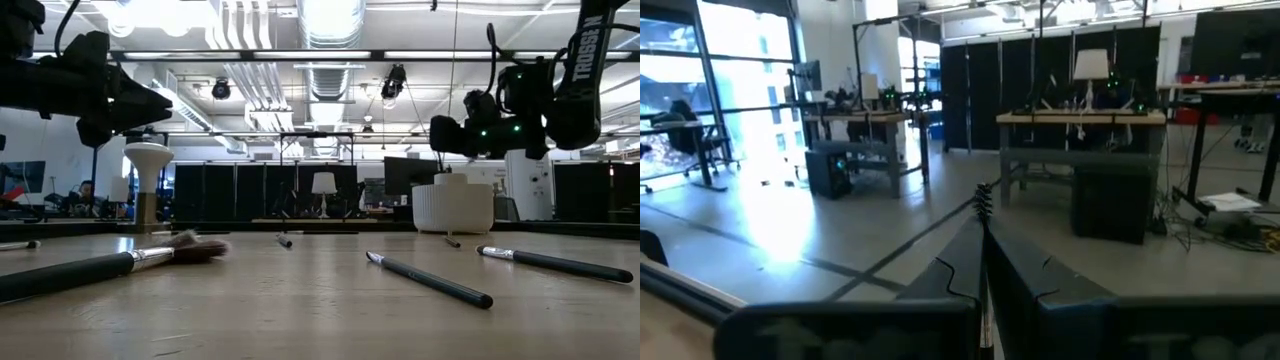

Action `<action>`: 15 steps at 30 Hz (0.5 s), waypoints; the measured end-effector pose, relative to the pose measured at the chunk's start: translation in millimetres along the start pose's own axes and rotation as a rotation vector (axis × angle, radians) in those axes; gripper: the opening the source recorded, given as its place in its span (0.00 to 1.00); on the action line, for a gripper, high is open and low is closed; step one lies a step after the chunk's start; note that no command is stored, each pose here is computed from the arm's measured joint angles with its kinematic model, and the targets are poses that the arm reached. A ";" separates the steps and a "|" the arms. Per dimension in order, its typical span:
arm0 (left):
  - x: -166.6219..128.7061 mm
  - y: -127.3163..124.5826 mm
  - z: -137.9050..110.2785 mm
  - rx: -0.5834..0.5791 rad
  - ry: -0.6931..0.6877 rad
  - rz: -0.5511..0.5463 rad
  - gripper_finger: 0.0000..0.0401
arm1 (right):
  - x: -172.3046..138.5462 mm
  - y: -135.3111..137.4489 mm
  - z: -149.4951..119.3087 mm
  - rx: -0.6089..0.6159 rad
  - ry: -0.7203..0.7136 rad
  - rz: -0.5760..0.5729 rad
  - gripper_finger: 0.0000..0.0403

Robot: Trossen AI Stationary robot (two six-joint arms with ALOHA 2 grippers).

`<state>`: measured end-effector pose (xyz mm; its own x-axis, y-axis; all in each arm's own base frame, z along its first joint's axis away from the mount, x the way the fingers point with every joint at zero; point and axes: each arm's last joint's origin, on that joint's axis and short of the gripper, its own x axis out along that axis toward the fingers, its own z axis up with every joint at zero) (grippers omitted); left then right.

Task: Put items in baskets/containers
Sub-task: Put the black lash brush into the white pen organizer, then put the black eyeshadow brush into the white pen organizer

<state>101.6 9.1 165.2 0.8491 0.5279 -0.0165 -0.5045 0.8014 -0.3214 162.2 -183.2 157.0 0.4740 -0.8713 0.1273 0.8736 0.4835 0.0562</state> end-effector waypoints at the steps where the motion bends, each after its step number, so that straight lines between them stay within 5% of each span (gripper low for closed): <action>1: 0.0 0.1 0.2 -0.010 -0.003 0.004 0.28 | 0.7 0.2 -0.5 -0.001 0.002 0.000 0.02; 15: 1.5 -0.2 -1.9 -0.111 0.013 0.016 0.23 | -5.2 -1.7 8.8 0.022 0.076 -0.024 0.26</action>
<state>103.3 9.2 163.5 0.8435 0.5361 -0.0343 -0.4980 0.7564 -0.4241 157.2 -178.8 164.9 0.4610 -0.8859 0.0505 0.8823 0.4637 0.0802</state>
